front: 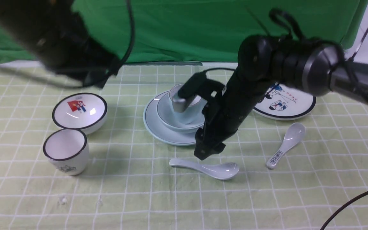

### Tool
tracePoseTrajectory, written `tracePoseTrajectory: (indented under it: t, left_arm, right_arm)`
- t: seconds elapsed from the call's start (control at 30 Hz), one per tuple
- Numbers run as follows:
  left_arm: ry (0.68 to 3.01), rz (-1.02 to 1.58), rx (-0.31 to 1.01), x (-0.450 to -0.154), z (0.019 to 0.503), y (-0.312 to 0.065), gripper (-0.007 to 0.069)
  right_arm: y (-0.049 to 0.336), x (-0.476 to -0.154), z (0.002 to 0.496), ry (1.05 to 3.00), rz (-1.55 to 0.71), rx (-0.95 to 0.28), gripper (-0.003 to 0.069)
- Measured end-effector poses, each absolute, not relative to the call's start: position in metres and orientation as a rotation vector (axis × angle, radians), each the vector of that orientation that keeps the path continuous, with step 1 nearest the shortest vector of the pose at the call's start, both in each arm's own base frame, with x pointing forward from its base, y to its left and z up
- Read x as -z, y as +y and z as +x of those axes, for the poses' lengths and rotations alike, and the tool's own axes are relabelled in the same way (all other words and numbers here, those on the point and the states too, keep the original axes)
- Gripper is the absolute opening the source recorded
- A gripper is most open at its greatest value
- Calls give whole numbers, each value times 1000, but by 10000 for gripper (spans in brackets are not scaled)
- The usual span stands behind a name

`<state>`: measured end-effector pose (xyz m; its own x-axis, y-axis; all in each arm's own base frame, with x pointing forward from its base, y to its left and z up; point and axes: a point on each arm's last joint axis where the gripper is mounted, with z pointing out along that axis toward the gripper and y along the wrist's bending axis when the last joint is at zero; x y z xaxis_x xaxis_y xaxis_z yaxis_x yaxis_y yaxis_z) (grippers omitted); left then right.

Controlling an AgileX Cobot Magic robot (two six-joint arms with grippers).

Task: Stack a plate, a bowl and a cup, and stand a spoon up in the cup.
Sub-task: Use the right arm to grab a blue soup spoon, then use the right arm to put the blue soup spoon into the blue teacup in the middle

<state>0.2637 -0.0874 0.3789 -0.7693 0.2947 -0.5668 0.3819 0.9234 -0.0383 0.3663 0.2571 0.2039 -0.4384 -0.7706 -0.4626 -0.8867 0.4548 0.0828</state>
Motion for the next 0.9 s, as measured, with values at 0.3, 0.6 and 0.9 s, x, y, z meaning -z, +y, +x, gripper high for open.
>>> tracePoseTrajectory:
  t: [0.3,0.6,0.9]
  left_arm:
    - [2421,426,180,-312,157,-52,13]
    - [2316,398,162,-278,149,-48,13]
    - [2263,366,187,-279,156,-50,13]
  right_arm:
    - [274,-175,364,2280,-1509,-413,435]
    - [293,-166,355,2203,-1617,-344,201]
    - [297,-240,362,2035,-1335,-359,161]
